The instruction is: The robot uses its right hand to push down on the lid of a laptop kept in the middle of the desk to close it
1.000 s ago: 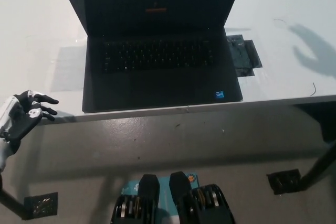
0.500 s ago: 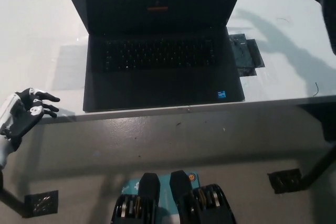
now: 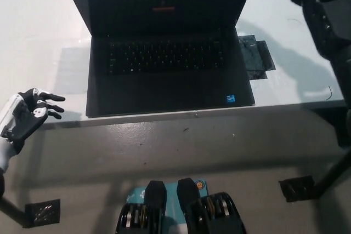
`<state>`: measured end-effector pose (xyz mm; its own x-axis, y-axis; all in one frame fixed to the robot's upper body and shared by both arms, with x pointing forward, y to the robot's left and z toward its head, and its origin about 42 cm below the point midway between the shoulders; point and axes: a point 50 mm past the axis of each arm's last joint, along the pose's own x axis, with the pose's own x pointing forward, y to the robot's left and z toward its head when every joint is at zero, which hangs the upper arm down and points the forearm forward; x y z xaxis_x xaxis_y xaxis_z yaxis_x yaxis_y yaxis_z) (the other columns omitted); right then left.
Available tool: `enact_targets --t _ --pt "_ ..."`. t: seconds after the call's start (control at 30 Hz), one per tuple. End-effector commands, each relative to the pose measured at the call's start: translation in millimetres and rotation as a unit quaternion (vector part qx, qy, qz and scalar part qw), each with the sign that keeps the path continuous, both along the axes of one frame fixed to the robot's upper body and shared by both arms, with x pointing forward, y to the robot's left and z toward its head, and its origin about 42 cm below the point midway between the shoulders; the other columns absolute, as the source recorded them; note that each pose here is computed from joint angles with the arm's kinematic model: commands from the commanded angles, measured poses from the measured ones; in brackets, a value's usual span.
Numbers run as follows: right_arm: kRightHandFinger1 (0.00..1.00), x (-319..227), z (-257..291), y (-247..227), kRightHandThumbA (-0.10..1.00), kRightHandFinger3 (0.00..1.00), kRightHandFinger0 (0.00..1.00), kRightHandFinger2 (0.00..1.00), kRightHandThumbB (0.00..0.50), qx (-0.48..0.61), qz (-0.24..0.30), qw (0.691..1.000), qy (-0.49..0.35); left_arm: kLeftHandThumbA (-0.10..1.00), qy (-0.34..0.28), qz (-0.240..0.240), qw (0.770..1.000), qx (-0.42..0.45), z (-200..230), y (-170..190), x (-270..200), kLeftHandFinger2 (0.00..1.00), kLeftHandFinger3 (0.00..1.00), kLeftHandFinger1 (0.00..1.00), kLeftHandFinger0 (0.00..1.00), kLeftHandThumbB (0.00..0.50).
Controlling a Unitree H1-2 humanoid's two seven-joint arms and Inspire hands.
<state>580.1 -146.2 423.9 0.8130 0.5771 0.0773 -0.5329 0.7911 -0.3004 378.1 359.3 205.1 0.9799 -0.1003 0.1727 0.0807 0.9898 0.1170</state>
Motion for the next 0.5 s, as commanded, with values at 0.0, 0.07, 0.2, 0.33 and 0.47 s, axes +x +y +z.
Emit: enact_targets --t 0.0,0.07,0.2,0.33,0.47 --pt "0.94 -0.4 12.3 4.2 0.35 0.96 1.0 0.81 0.332 0.005 0.012 0.999 -0.039 -0.1 -0.035 -0.002 0.999 0.032 28.7 6.3 5.7 0.54 0.56 0.48 0.49 0.103" --pt "0.92 0.2 3.4 4.5 0.34 0.96 1.0 0.81 0.338 0.007 0.013 0.999 -0.033 -0.1 -0.045 -0.007 0.998 0.032 28.2 6.4 7.3 0.53 0.55 0.46 0.46 0.101" --pt "0.94 -1.3 -19.1 0.5 0.32 0.98 1.0 0.85 0.31 0.012 0.007 1.0 -0.015 -0.1 -0.043 -0.01 0.999 0.026 30.3 4.9 7.5 0.52 0.53 0.45 0.45 0.102" --pt "0.97 -3.0 -35.2 -6.5 0.37 1.0 1.0 0.86 0.291 0.005 0.007 1.0 -0.013 -0.1 -0.041 -0.009 0.999 0.024 29.6 5.5 8.9 0.5 0.52 0.43 0.44 0.113" --pt "1.0 -6.6 -47.0 -19.3 0.34 1.0 1.0 0.85 0.28 0.019 -0.005 1.0 0.004 -0.1 -0.039 -0.007 0.999 0.025 32.2 5.2 8.6 0.51 0.53 0.44 0.45 0.1"
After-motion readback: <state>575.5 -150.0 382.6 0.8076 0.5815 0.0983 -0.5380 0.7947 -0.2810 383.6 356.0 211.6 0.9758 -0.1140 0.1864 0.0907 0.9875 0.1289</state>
